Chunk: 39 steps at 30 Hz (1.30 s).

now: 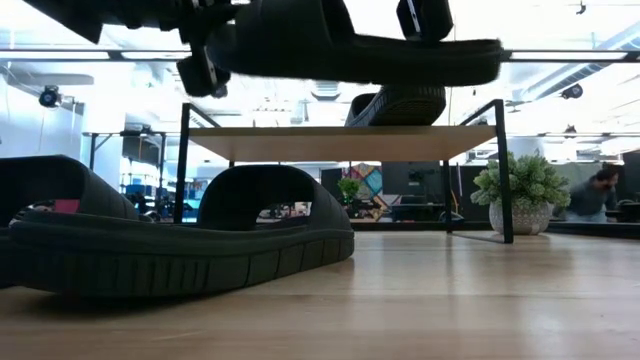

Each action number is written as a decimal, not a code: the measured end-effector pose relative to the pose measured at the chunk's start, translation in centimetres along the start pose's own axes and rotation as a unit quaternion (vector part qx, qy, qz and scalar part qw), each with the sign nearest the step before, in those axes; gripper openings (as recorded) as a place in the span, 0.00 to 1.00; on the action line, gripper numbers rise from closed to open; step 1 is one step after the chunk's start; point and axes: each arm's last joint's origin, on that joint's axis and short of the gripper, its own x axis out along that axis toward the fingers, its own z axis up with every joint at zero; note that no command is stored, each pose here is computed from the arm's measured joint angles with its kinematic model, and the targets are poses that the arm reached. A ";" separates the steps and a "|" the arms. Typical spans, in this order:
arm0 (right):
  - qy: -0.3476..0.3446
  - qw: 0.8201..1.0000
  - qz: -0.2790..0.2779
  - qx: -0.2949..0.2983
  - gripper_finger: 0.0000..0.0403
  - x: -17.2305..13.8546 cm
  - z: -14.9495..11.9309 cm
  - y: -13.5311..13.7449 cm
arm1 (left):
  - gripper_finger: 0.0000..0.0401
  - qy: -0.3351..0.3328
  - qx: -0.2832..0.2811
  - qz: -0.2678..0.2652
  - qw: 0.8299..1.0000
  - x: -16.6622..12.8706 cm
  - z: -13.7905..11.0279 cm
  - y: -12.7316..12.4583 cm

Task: Pick and place slides into the shelf
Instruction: Put the black slide on the shelf

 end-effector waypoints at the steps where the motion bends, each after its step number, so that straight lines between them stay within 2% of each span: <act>1: -0.001 1.000 0.004 -0.002 0.03 -0.3 -0.1 0.2 | 0.00 -0.005 0.006 -0.005 1.000 -0.5 0.4 -0.3; 5: 0.023 1.000 0.008 -0.018 0.03 -1.5 -1.0 0.6 | 0.00 -0.017 0.042 -0.006 0.999 -2.5 2.5 -1.6; 9: 0.047 0.998 0.018 -0.028 0.03 -2.1 -2.0 1.0 | 0.00 0.028 0.078 0.061 0.995 -4.4 4.4 -2.4; 12: 0.003 1.000 0.003 -0.031 0.03 -2.2 -1.8 1.0 | 0.00 0.055 0.095 0.093 0.990 -5.0 5.4 -2.9; 19: -0.110 0.993 -0.035 -0.012 0.03 -2.1 -0.9 0.8 | 0.00 0.041 0.109 0.115 0.986 -5.3 6.5 -3.6; 23: -0.189 0.980 -0.061 0.027 0.03 -1.8 0.4 0.4 | 0.00 0.027 0.109 0.140 0.984 -5.2 6.4 -3.2; 32: -0.251 0.957 -0.051 0.135 0.03 0.1 3.7 -0.8 | 0.00 0.029 0.109 0.161 0.980 -4.1 6.1 -2.6; 36: -0.309 0.935 -0.075 0.158 0.03 1.0 4.9 -1.8 | 0.00 0.036 0.108 0.167 0.979 -3.4 5.9 -2.2; 39: -0.345 0.914 -0.077 0.200 0.03 1.4 6.0 -2.6 | 0.00 0.039 0.108 0.169 0.979 -2.7 5.7 -1.9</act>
